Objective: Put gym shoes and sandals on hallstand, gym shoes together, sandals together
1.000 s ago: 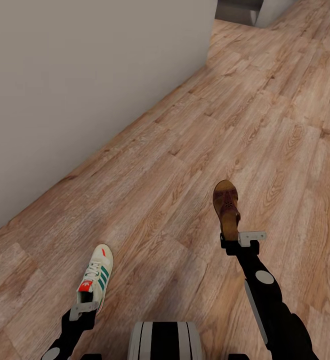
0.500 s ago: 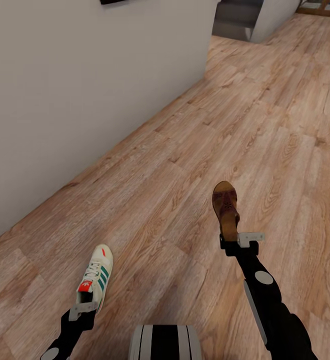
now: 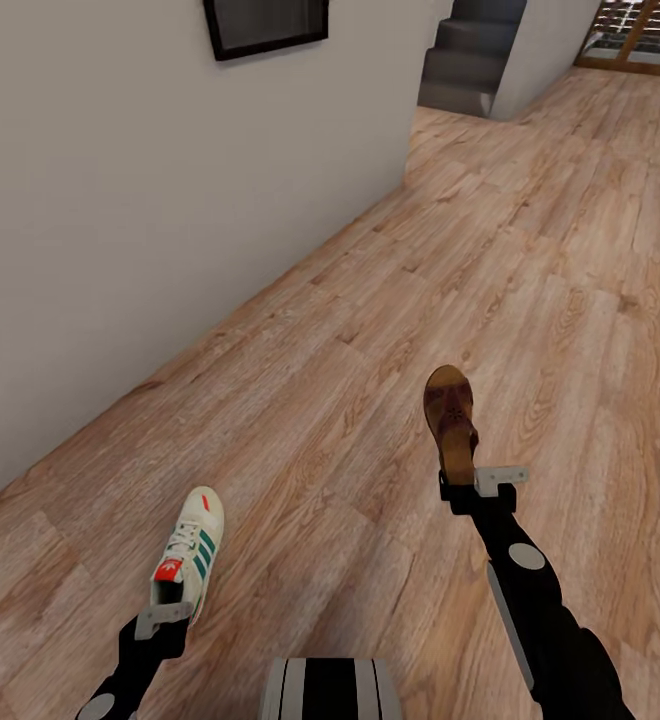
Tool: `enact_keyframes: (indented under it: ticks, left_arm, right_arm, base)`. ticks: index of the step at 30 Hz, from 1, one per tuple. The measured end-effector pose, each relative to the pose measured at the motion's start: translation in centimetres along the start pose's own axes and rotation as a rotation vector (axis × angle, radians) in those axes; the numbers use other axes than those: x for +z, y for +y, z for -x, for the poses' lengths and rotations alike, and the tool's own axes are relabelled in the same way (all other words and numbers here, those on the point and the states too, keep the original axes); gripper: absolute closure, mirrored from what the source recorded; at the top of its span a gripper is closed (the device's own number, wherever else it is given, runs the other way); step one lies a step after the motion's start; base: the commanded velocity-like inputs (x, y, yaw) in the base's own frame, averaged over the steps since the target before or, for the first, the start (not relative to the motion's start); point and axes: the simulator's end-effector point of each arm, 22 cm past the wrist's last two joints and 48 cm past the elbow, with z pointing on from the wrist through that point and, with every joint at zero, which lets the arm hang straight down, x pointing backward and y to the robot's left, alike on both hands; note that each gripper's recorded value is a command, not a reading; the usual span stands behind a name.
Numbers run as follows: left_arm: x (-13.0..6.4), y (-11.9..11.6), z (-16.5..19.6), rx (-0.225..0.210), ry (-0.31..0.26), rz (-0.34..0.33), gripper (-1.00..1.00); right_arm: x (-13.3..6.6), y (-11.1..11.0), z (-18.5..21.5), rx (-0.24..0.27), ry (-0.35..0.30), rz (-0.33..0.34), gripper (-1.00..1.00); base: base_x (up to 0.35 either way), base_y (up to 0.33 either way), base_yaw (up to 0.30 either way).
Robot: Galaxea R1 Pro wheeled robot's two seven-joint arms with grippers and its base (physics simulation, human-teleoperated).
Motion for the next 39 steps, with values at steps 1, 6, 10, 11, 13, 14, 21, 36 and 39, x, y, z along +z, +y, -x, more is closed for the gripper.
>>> enact_keyframes:
  ticks: [1,6,10,11,13,14,21,36,39]
  left_arm:
    - [-0.1,0.1,0.1,0.000,-0.002,0.001,1.00]
    - [-0.6,0.3,0.7,-0.006,-0.017,0.007,1.00]
    - [-0.8,0.3,1.1,-0.012,-0.028,0.009,1.00]
    - [-0.9,0.3,1.6,-0.013,-0.050,0.010,1.00]
    - [-1.0,0.2,2.4,-0.017,-0.077,0.010,1.00]
    - [-1.1,0.2,2.7,-0.019,-0.087,0.011,1.00]
    - [-1.5,-0.2,4.3,-0.029,-0.124,0.006,1.00]
    - [-2.7,0.0,7.4,-0.045,-0.189,0.007,1.00]
    - [-3.0,0.1,7.1,-0.065,-0.191,0.009,1.00]
  right_arm:
    - [-0.1,0.0,0.2,0.000,-0.003,0.000,1.00]
    - [-0.6,-0.2,1.3,0.003,-0.023,-0.002,1.00]
    - [-1.0,-0.3,2.3,0.005,-0.041,-0.004,1.00]
    - [-1.1,0.0,2.5,0.004,-0.044,0.002,1.00]
    - [-1.4,0.7,3.0,-0.002,-0.054,0.016,1.00]
    - [-1.5,1.4,3.1,-0.008,-0.057,0.030,1.00]
    - [-1.9,3.3,-1.7,-0.030,0.037,0.071,1.00]
    - [-5.5,-2.4,-2.1,0.004,-0.095,-0.031,1.00]
    - [-7.6,-2.1,-5.1,0.006,-0.118,-0.025,1.00]
  base:
    - [0.000,0.000,0.000]
    - [0.000,0.000,0.000]
    - [0.000,0.000,0.000]
    - [0.000,0.000,0.000]
    - [0.000,0.000,0.000]
    - [0.000,0.000,0.000]
    - [0.000,0.000,-0.047]
    - [0.000,0.000,-0.195]
    - [0.000,0.000,-0.206]
